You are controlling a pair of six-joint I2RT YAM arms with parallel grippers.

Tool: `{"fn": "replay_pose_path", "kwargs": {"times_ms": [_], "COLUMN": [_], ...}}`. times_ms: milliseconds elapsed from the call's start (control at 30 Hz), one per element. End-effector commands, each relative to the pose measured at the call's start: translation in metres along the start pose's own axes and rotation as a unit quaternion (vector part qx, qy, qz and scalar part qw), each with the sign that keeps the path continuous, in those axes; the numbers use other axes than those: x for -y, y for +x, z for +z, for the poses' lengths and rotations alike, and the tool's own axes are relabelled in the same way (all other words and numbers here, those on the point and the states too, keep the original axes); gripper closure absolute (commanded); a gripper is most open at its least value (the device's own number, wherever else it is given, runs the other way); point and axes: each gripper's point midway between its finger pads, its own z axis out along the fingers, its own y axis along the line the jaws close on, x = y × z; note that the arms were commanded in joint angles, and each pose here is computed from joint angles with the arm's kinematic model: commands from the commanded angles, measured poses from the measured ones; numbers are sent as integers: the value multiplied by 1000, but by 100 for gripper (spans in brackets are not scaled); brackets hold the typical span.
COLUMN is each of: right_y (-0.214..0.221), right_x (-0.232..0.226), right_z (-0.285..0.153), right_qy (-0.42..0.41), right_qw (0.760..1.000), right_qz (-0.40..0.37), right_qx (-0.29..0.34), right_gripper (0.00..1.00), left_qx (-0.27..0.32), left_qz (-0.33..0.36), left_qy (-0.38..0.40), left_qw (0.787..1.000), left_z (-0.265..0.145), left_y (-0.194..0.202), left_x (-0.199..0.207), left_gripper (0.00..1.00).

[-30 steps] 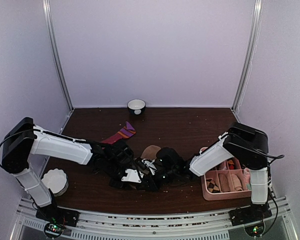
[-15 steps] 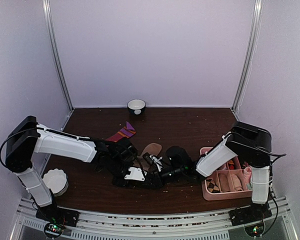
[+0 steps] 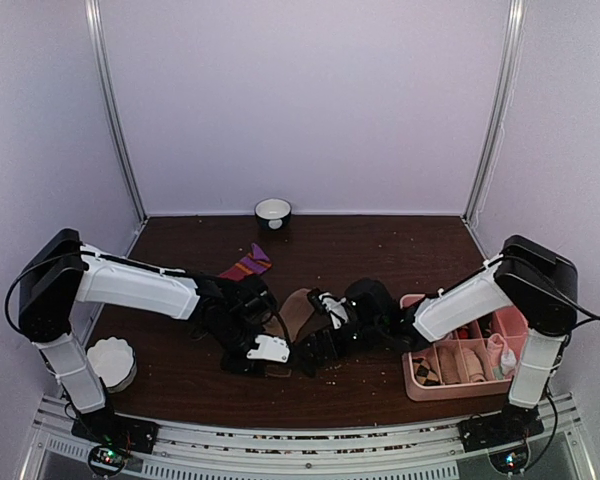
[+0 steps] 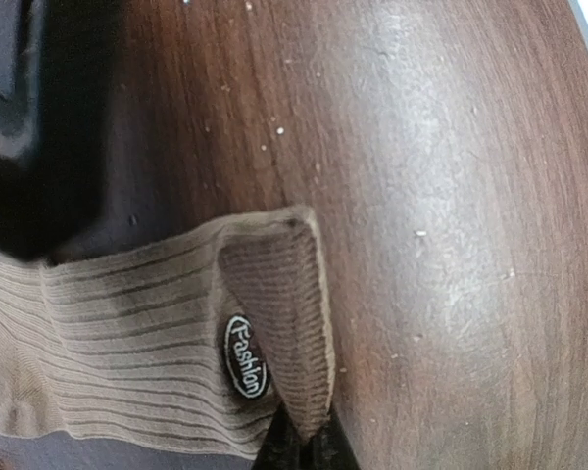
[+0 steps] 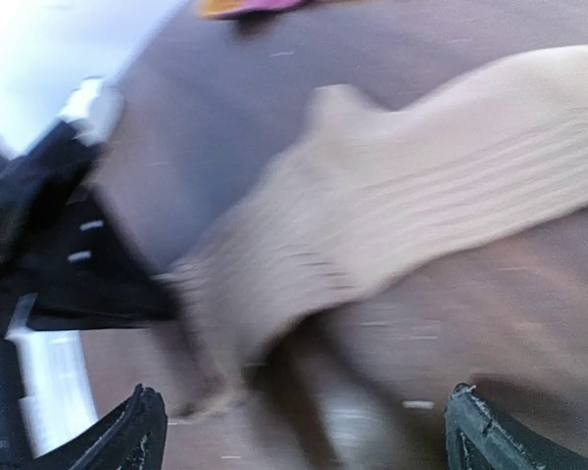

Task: Roll the socks
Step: Roll the sock at the center of the board.

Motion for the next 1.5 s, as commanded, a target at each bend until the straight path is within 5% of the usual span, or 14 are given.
{"fn": "replay_pose_path", "kwargs": {"times_ms": [0,167,267,333,567,733,1133,1467], "right_y": [2,-58,-82,-89,-33,9,21,18], "right_x": [72,102,87,62,6,-30,-114,-98], "right_z": [-35,-112,-145,-146,-99,-85,4,43], "right_qy": [228,416,382,304,220,154,43,20], "right_qw": [971,903,895,913,929,928,883,889], "right_qz": [-52,-59,-3,-40,-232,-285,-455,-453], "right_qx": [-41,91,230,268,186,184,107,58], "right_gripper": [0,0,0,0,1,17,42,72], "left_qx": [-7,11,32,45,57,44,-32,-35], "left_qz": [-13,-46,-90,-114,-198,-218,-258,-258], "left_qy": [6,36,80,115,235,264,260,263], "left_qw": [1000,998,992,986,950,939,930,929], "left_z": [-2,-7,-11,-13,-13,-4,20,24], "left_y": [4,2,-1,-2,2,6,31,34], "left_x": [-1,1,1,4,4,4,3,5], "left_gripper": [100,100,100,100,100,100,100,100]}}
